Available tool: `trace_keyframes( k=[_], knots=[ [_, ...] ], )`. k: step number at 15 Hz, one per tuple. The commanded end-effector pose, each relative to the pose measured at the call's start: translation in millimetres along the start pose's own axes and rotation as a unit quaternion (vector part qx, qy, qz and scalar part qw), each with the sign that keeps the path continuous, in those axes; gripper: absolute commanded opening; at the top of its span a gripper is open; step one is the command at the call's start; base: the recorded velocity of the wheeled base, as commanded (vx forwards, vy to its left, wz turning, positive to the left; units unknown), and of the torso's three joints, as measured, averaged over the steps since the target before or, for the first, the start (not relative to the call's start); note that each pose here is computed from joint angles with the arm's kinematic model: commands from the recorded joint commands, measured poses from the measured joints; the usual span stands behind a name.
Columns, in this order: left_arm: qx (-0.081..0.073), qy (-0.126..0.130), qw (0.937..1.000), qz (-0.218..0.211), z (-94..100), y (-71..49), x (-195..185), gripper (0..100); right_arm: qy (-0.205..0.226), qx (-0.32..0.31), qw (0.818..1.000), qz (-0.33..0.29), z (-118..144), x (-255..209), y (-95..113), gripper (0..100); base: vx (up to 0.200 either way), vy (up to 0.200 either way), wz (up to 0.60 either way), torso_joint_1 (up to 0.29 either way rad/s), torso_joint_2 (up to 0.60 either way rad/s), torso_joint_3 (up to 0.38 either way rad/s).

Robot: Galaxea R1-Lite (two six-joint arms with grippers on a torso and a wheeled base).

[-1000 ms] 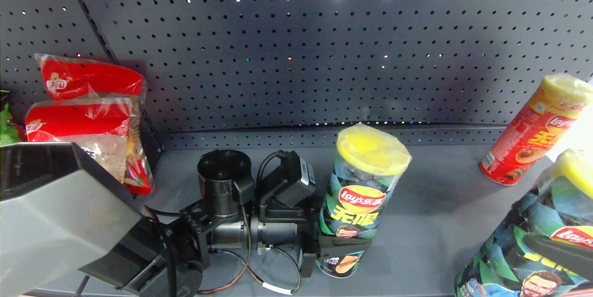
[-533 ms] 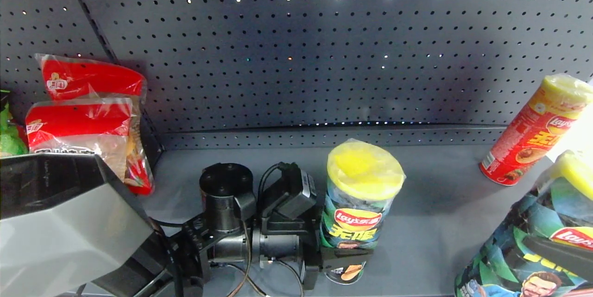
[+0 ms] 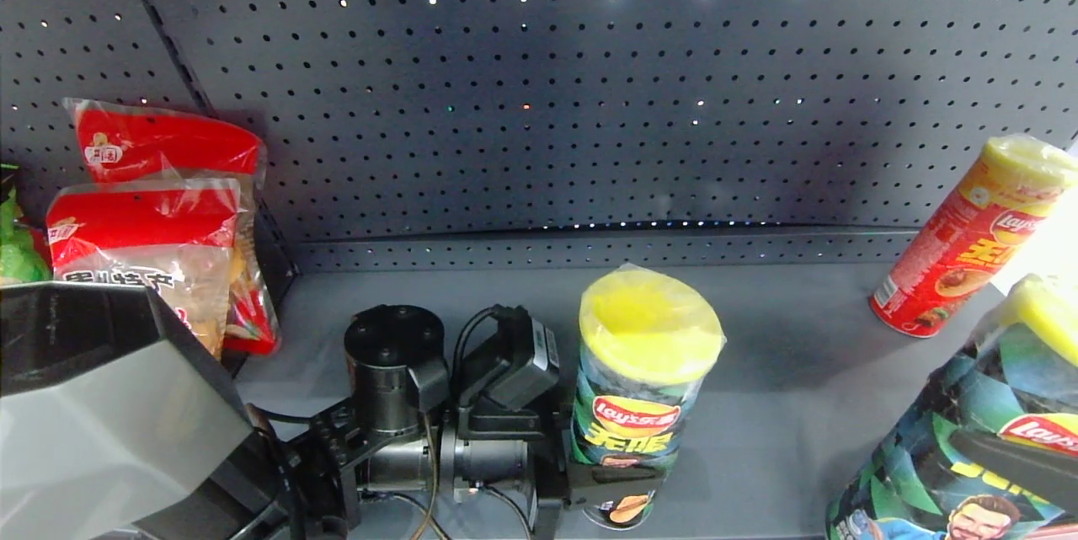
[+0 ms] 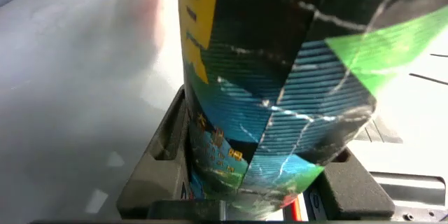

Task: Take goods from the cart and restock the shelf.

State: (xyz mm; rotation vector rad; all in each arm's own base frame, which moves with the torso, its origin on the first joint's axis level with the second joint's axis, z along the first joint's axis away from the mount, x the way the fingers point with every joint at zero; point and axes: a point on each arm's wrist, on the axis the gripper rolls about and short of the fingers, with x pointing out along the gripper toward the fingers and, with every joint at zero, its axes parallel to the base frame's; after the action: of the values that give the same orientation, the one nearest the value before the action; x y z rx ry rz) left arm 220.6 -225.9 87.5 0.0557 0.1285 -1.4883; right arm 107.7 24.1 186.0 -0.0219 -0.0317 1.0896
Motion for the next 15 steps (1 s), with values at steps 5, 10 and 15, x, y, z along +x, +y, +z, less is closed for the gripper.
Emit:
trace_keyframes(
  k=[5, 10, 15],
  knots=[
    [-0.003, -0.009, 1.0, 0.003, 6.4, 1.3, -0.2, 0, -0.001, -0.001, 1.0, 0.0, 0.2, 0.0, 0.2, 0, 0.0, 0.0, 0.0, 0.0, 0.0, 0.0],
    [-0.008, -0.007, 0.9999, 0.002, 5.3, 1.0, -0.4, 0, -0.002, -0.003, 1.0, 0.0, 1.0, -0.3, 0.6, 0, 0.0, 0.0, 0.0, 0.0, 0.0, 0.0],
    [-0.007, -0.009, 0.9999, 0.002, 5.8, 2.1, 0.8, 0, -0.001, -0.002, 1.0, 0.0, 0.8, -0.3, 0.6, 0, 0.0, 0.0, 0.0, 0.0, 0.0, 0.0]
  ],
)
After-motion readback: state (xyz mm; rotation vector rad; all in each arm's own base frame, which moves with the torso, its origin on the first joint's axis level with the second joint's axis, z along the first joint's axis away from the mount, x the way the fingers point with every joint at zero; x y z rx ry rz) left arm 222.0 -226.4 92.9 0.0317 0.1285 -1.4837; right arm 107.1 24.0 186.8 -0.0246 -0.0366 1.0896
